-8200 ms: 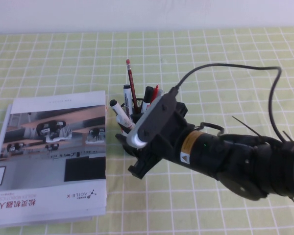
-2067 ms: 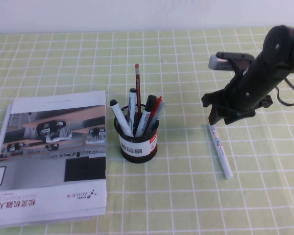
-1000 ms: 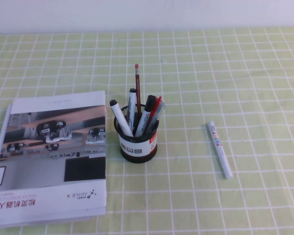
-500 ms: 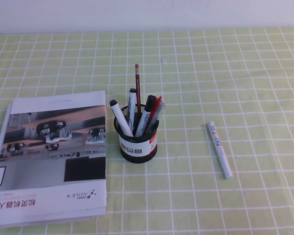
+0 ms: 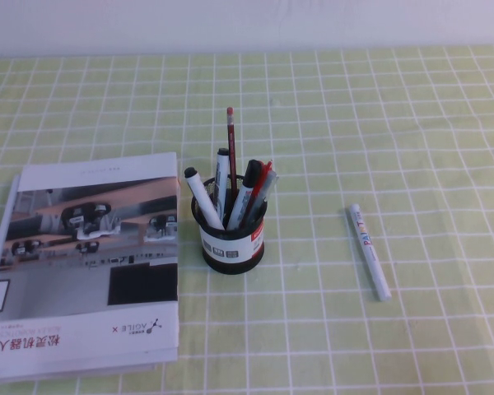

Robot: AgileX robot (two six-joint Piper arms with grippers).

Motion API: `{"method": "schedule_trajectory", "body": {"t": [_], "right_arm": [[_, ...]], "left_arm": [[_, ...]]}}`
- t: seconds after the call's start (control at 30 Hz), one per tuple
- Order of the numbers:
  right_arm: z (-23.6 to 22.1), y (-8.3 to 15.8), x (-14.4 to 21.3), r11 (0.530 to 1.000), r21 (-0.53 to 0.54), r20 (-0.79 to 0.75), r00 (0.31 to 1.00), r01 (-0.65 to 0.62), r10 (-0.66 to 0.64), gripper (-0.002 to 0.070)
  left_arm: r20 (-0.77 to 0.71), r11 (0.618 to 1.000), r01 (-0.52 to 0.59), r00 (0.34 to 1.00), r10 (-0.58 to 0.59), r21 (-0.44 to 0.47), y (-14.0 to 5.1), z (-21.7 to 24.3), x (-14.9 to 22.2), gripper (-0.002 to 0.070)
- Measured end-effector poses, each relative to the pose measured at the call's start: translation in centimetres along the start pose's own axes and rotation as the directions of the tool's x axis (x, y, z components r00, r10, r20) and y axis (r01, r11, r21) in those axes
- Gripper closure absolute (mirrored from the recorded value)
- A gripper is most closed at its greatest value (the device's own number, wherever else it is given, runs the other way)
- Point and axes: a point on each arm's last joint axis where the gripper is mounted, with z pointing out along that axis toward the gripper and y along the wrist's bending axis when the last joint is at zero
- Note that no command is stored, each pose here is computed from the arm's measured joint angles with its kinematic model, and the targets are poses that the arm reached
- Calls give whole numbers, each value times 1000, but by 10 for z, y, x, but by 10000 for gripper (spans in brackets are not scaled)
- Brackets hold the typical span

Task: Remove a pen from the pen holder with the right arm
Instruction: 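Take a marker out of the pen holder and lay it on the table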

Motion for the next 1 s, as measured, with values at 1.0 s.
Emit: {"method": "schedule_trajectory", "body": {"t": [1.0], "right_arm": [[17, -23, 57, 978, 184, 374, 927, -102, 26, 689]], "left_arm": [[0, 1000, 0, 1000, 0, 0, 0, 0, 0, 680]]}}
